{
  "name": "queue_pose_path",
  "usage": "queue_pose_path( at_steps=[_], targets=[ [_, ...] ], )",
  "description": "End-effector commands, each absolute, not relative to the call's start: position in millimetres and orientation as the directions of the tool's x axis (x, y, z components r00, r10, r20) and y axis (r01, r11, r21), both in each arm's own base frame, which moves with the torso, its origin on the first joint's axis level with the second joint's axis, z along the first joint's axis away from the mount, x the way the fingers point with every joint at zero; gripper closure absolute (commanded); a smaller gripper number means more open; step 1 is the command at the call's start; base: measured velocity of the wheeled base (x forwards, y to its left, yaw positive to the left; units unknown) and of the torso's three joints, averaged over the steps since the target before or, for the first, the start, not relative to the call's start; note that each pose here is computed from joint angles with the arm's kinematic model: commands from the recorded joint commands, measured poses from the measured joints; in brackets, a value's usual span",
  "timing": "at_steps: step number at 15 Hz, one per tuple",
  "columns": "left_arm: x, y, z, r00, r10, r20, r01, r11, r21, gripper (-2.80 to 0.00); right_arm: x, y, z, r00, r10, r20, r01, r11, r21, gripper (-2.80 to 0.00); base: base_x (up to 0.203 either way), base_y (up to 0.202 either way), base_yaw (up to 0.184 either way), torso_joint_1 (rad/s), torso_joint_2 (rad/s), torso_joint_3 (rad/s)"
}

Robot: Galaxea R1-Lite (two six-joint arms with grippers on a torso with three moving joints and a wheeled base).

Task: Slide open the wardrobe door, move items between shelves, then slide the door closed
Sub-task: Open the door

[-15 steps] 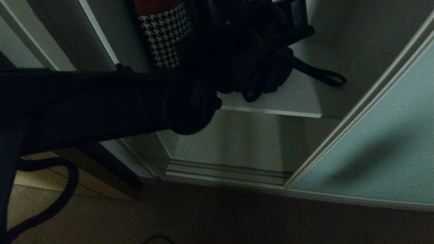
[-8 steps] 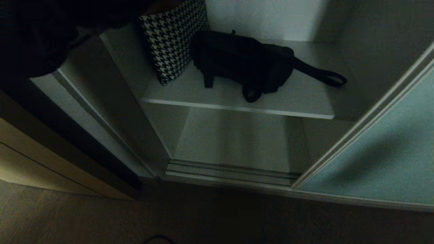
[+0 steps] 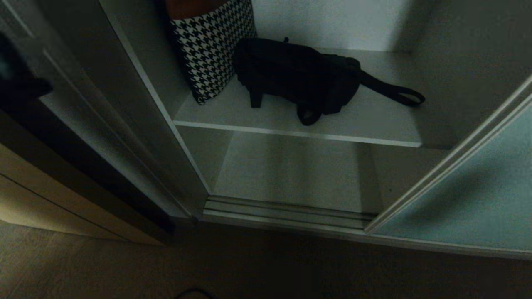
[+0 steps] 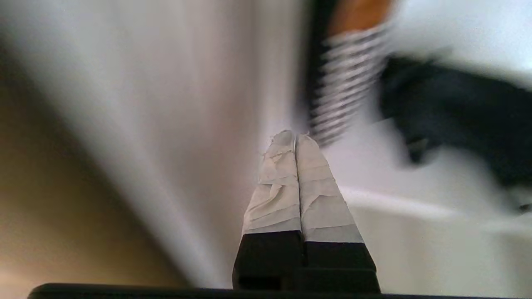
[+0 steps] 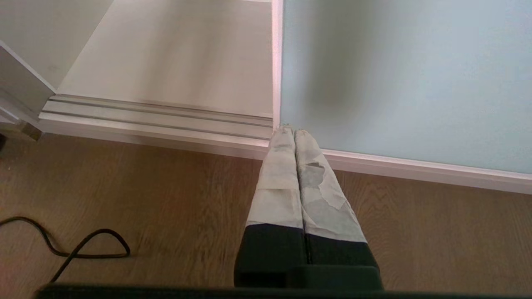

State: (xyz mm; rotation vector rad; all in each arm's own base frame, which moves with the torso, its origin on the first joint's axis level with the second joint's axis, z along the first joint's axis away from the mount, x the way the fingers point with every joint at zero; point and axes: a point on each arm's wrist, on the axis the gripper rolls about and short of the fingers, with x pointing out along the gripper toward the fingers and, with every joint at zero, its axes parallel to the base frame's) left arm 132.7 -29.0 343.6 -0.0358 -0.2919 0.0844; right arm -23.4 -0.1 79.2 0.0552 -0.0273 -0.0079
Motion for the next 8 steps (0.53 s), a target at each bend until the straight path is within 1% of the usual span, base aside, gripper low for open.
queue_pose_path(
  at_steps=[1,3,5,7,8],
  targets=[
    [64,-6,320,0.919,0.164,0.359,-0.151,0.987,-0.064,0.00,-23,0,79,1.000,-0.009,0.028,0.008,0.998,0.055,0.00,0.000,0.000,0.000,0.000,0.00,0.000],
    [41,2,280,0.918,0.227,0.326,-0.230,0.973,-0.029,0.00,-23,0,79,1.000,-0.008,0.028,0.006,0.998,0.055,0.00,0.000,0.000,0.000,0.000,0.00,0.000],
    [23,6,247,0.915,0.261,0.308,-0.268,0.963,-0.021,0.00,-23,0,79,1.000,-0.009,0.028,0.008,0.998,0.055,0.00,0.000,0.000,0.000,0.000,0.00,0.000],
    [15,8,211,0.913,0.318,0.257,-0.329,0.944,0.000,0.00,-23,0,79,1.000,-0.009,0.028,0.008,0.998,0.055,0.00,0.000,0.000,0.000,0.000,0.00,0.000],
    [9,8,200,0.904,0.341,0.256,-0.352,0.936,0.000,0.00,-23,0,79,1.000,-0.009,0.028,0.008,0.998,0.055,0.00,0.000,0.000,0.000,0.000,0.00,0.000]
  ],
)
